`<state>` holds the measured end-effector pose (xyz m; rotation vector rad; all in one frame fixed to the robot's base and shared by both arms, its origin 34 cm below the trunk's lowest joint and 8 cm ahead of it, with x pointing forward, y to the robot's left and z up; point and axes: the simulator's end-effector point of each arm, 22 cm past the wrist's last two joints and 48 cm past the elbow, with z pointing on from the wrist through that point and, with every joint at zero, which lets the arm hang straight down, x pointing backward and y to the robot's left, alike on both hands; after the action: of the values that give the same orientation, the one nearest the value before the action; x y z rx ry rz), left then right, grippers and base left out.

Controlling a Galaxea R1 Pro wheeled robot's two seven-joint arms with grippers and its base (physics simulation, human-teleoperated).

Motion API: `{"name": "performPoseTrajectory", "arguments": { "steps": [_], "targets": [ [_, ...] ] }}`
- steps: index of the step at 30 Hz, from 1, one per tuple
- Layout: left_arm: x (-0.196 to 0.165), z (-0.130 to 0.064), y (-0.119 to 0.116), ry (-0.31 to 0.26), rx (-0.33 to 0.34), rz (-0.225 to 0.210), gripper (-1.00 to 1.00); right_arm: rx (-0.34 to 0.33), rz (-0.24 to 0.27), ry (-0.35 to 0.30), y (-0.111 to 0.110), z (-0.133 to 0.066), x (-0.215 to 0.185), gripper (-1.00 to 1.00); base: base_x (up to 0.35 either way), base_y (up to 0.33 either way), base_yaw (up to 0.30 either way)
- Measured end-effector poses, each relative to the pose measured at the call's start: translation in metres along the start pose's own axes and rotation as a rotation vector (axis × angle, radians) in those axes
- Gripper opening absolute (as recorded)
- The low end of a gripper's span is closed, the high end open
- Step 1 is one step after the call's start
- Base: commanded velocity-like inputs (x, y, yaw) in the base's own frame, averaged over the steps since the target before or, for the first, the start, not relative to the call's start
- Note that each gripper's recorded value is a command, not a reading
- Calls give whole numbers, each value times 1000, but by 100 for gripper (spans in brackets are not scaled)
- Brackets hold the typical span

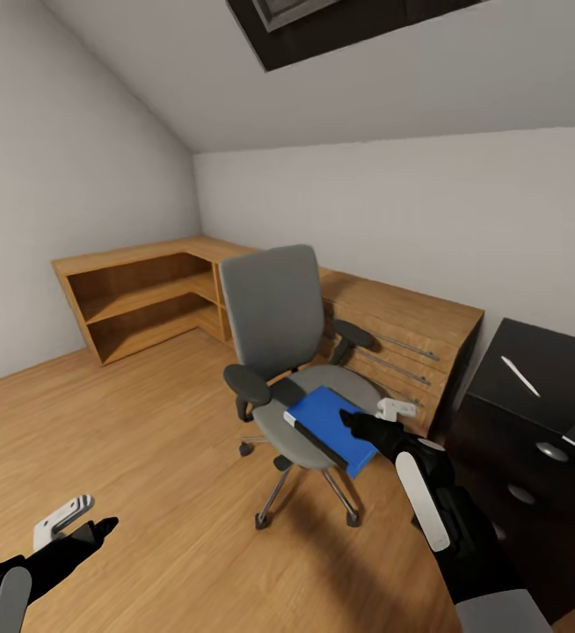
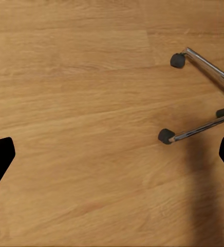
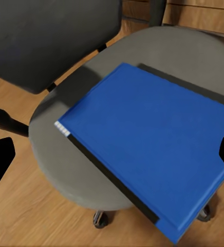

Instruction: In the bedroom, organize the workspace by keeping the computer under the desk, ensuring the monitor is on the desk, placing the keyboard on the desk next to the monitor, placing the mouse on the desk next to the keyboard, moving the folder from the swivel chair onto the desk next to the mouse, stacking the notebook on top of the folder with the pen on top of the notebook, and positioning the swivel chair next to the desk.

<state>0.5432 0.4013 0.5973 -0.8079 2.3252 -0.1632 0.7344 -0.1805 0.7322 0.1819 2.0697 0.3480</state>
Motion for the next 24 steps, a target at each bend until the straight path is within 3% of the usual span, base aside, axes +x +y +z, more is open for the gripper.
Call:
{"name": "performPoseTrajectory", "arguments": {
  "steps": [9,12,16,21,24],
  "targets": [
    [2,6,1,-30,12,1,100,-3,9,4,-7,6,18,100,0,0,-1],
    [6,9,-1,-34,17,-2,100,-41,41,11,-3,9,25,100,0,0,0],
    [13,14,1,-34,21,-5,100,-95,112,27,-2,12,37,100,0,0,0],
    [20,21,5,-34,21,-5,100,-104,214,9,-29,14,37,100,0,0,0],
    [25,25,7,-34,21,-5,100,-93,302,-13,-59,13,35,100,0,0,0]
  ]
}}
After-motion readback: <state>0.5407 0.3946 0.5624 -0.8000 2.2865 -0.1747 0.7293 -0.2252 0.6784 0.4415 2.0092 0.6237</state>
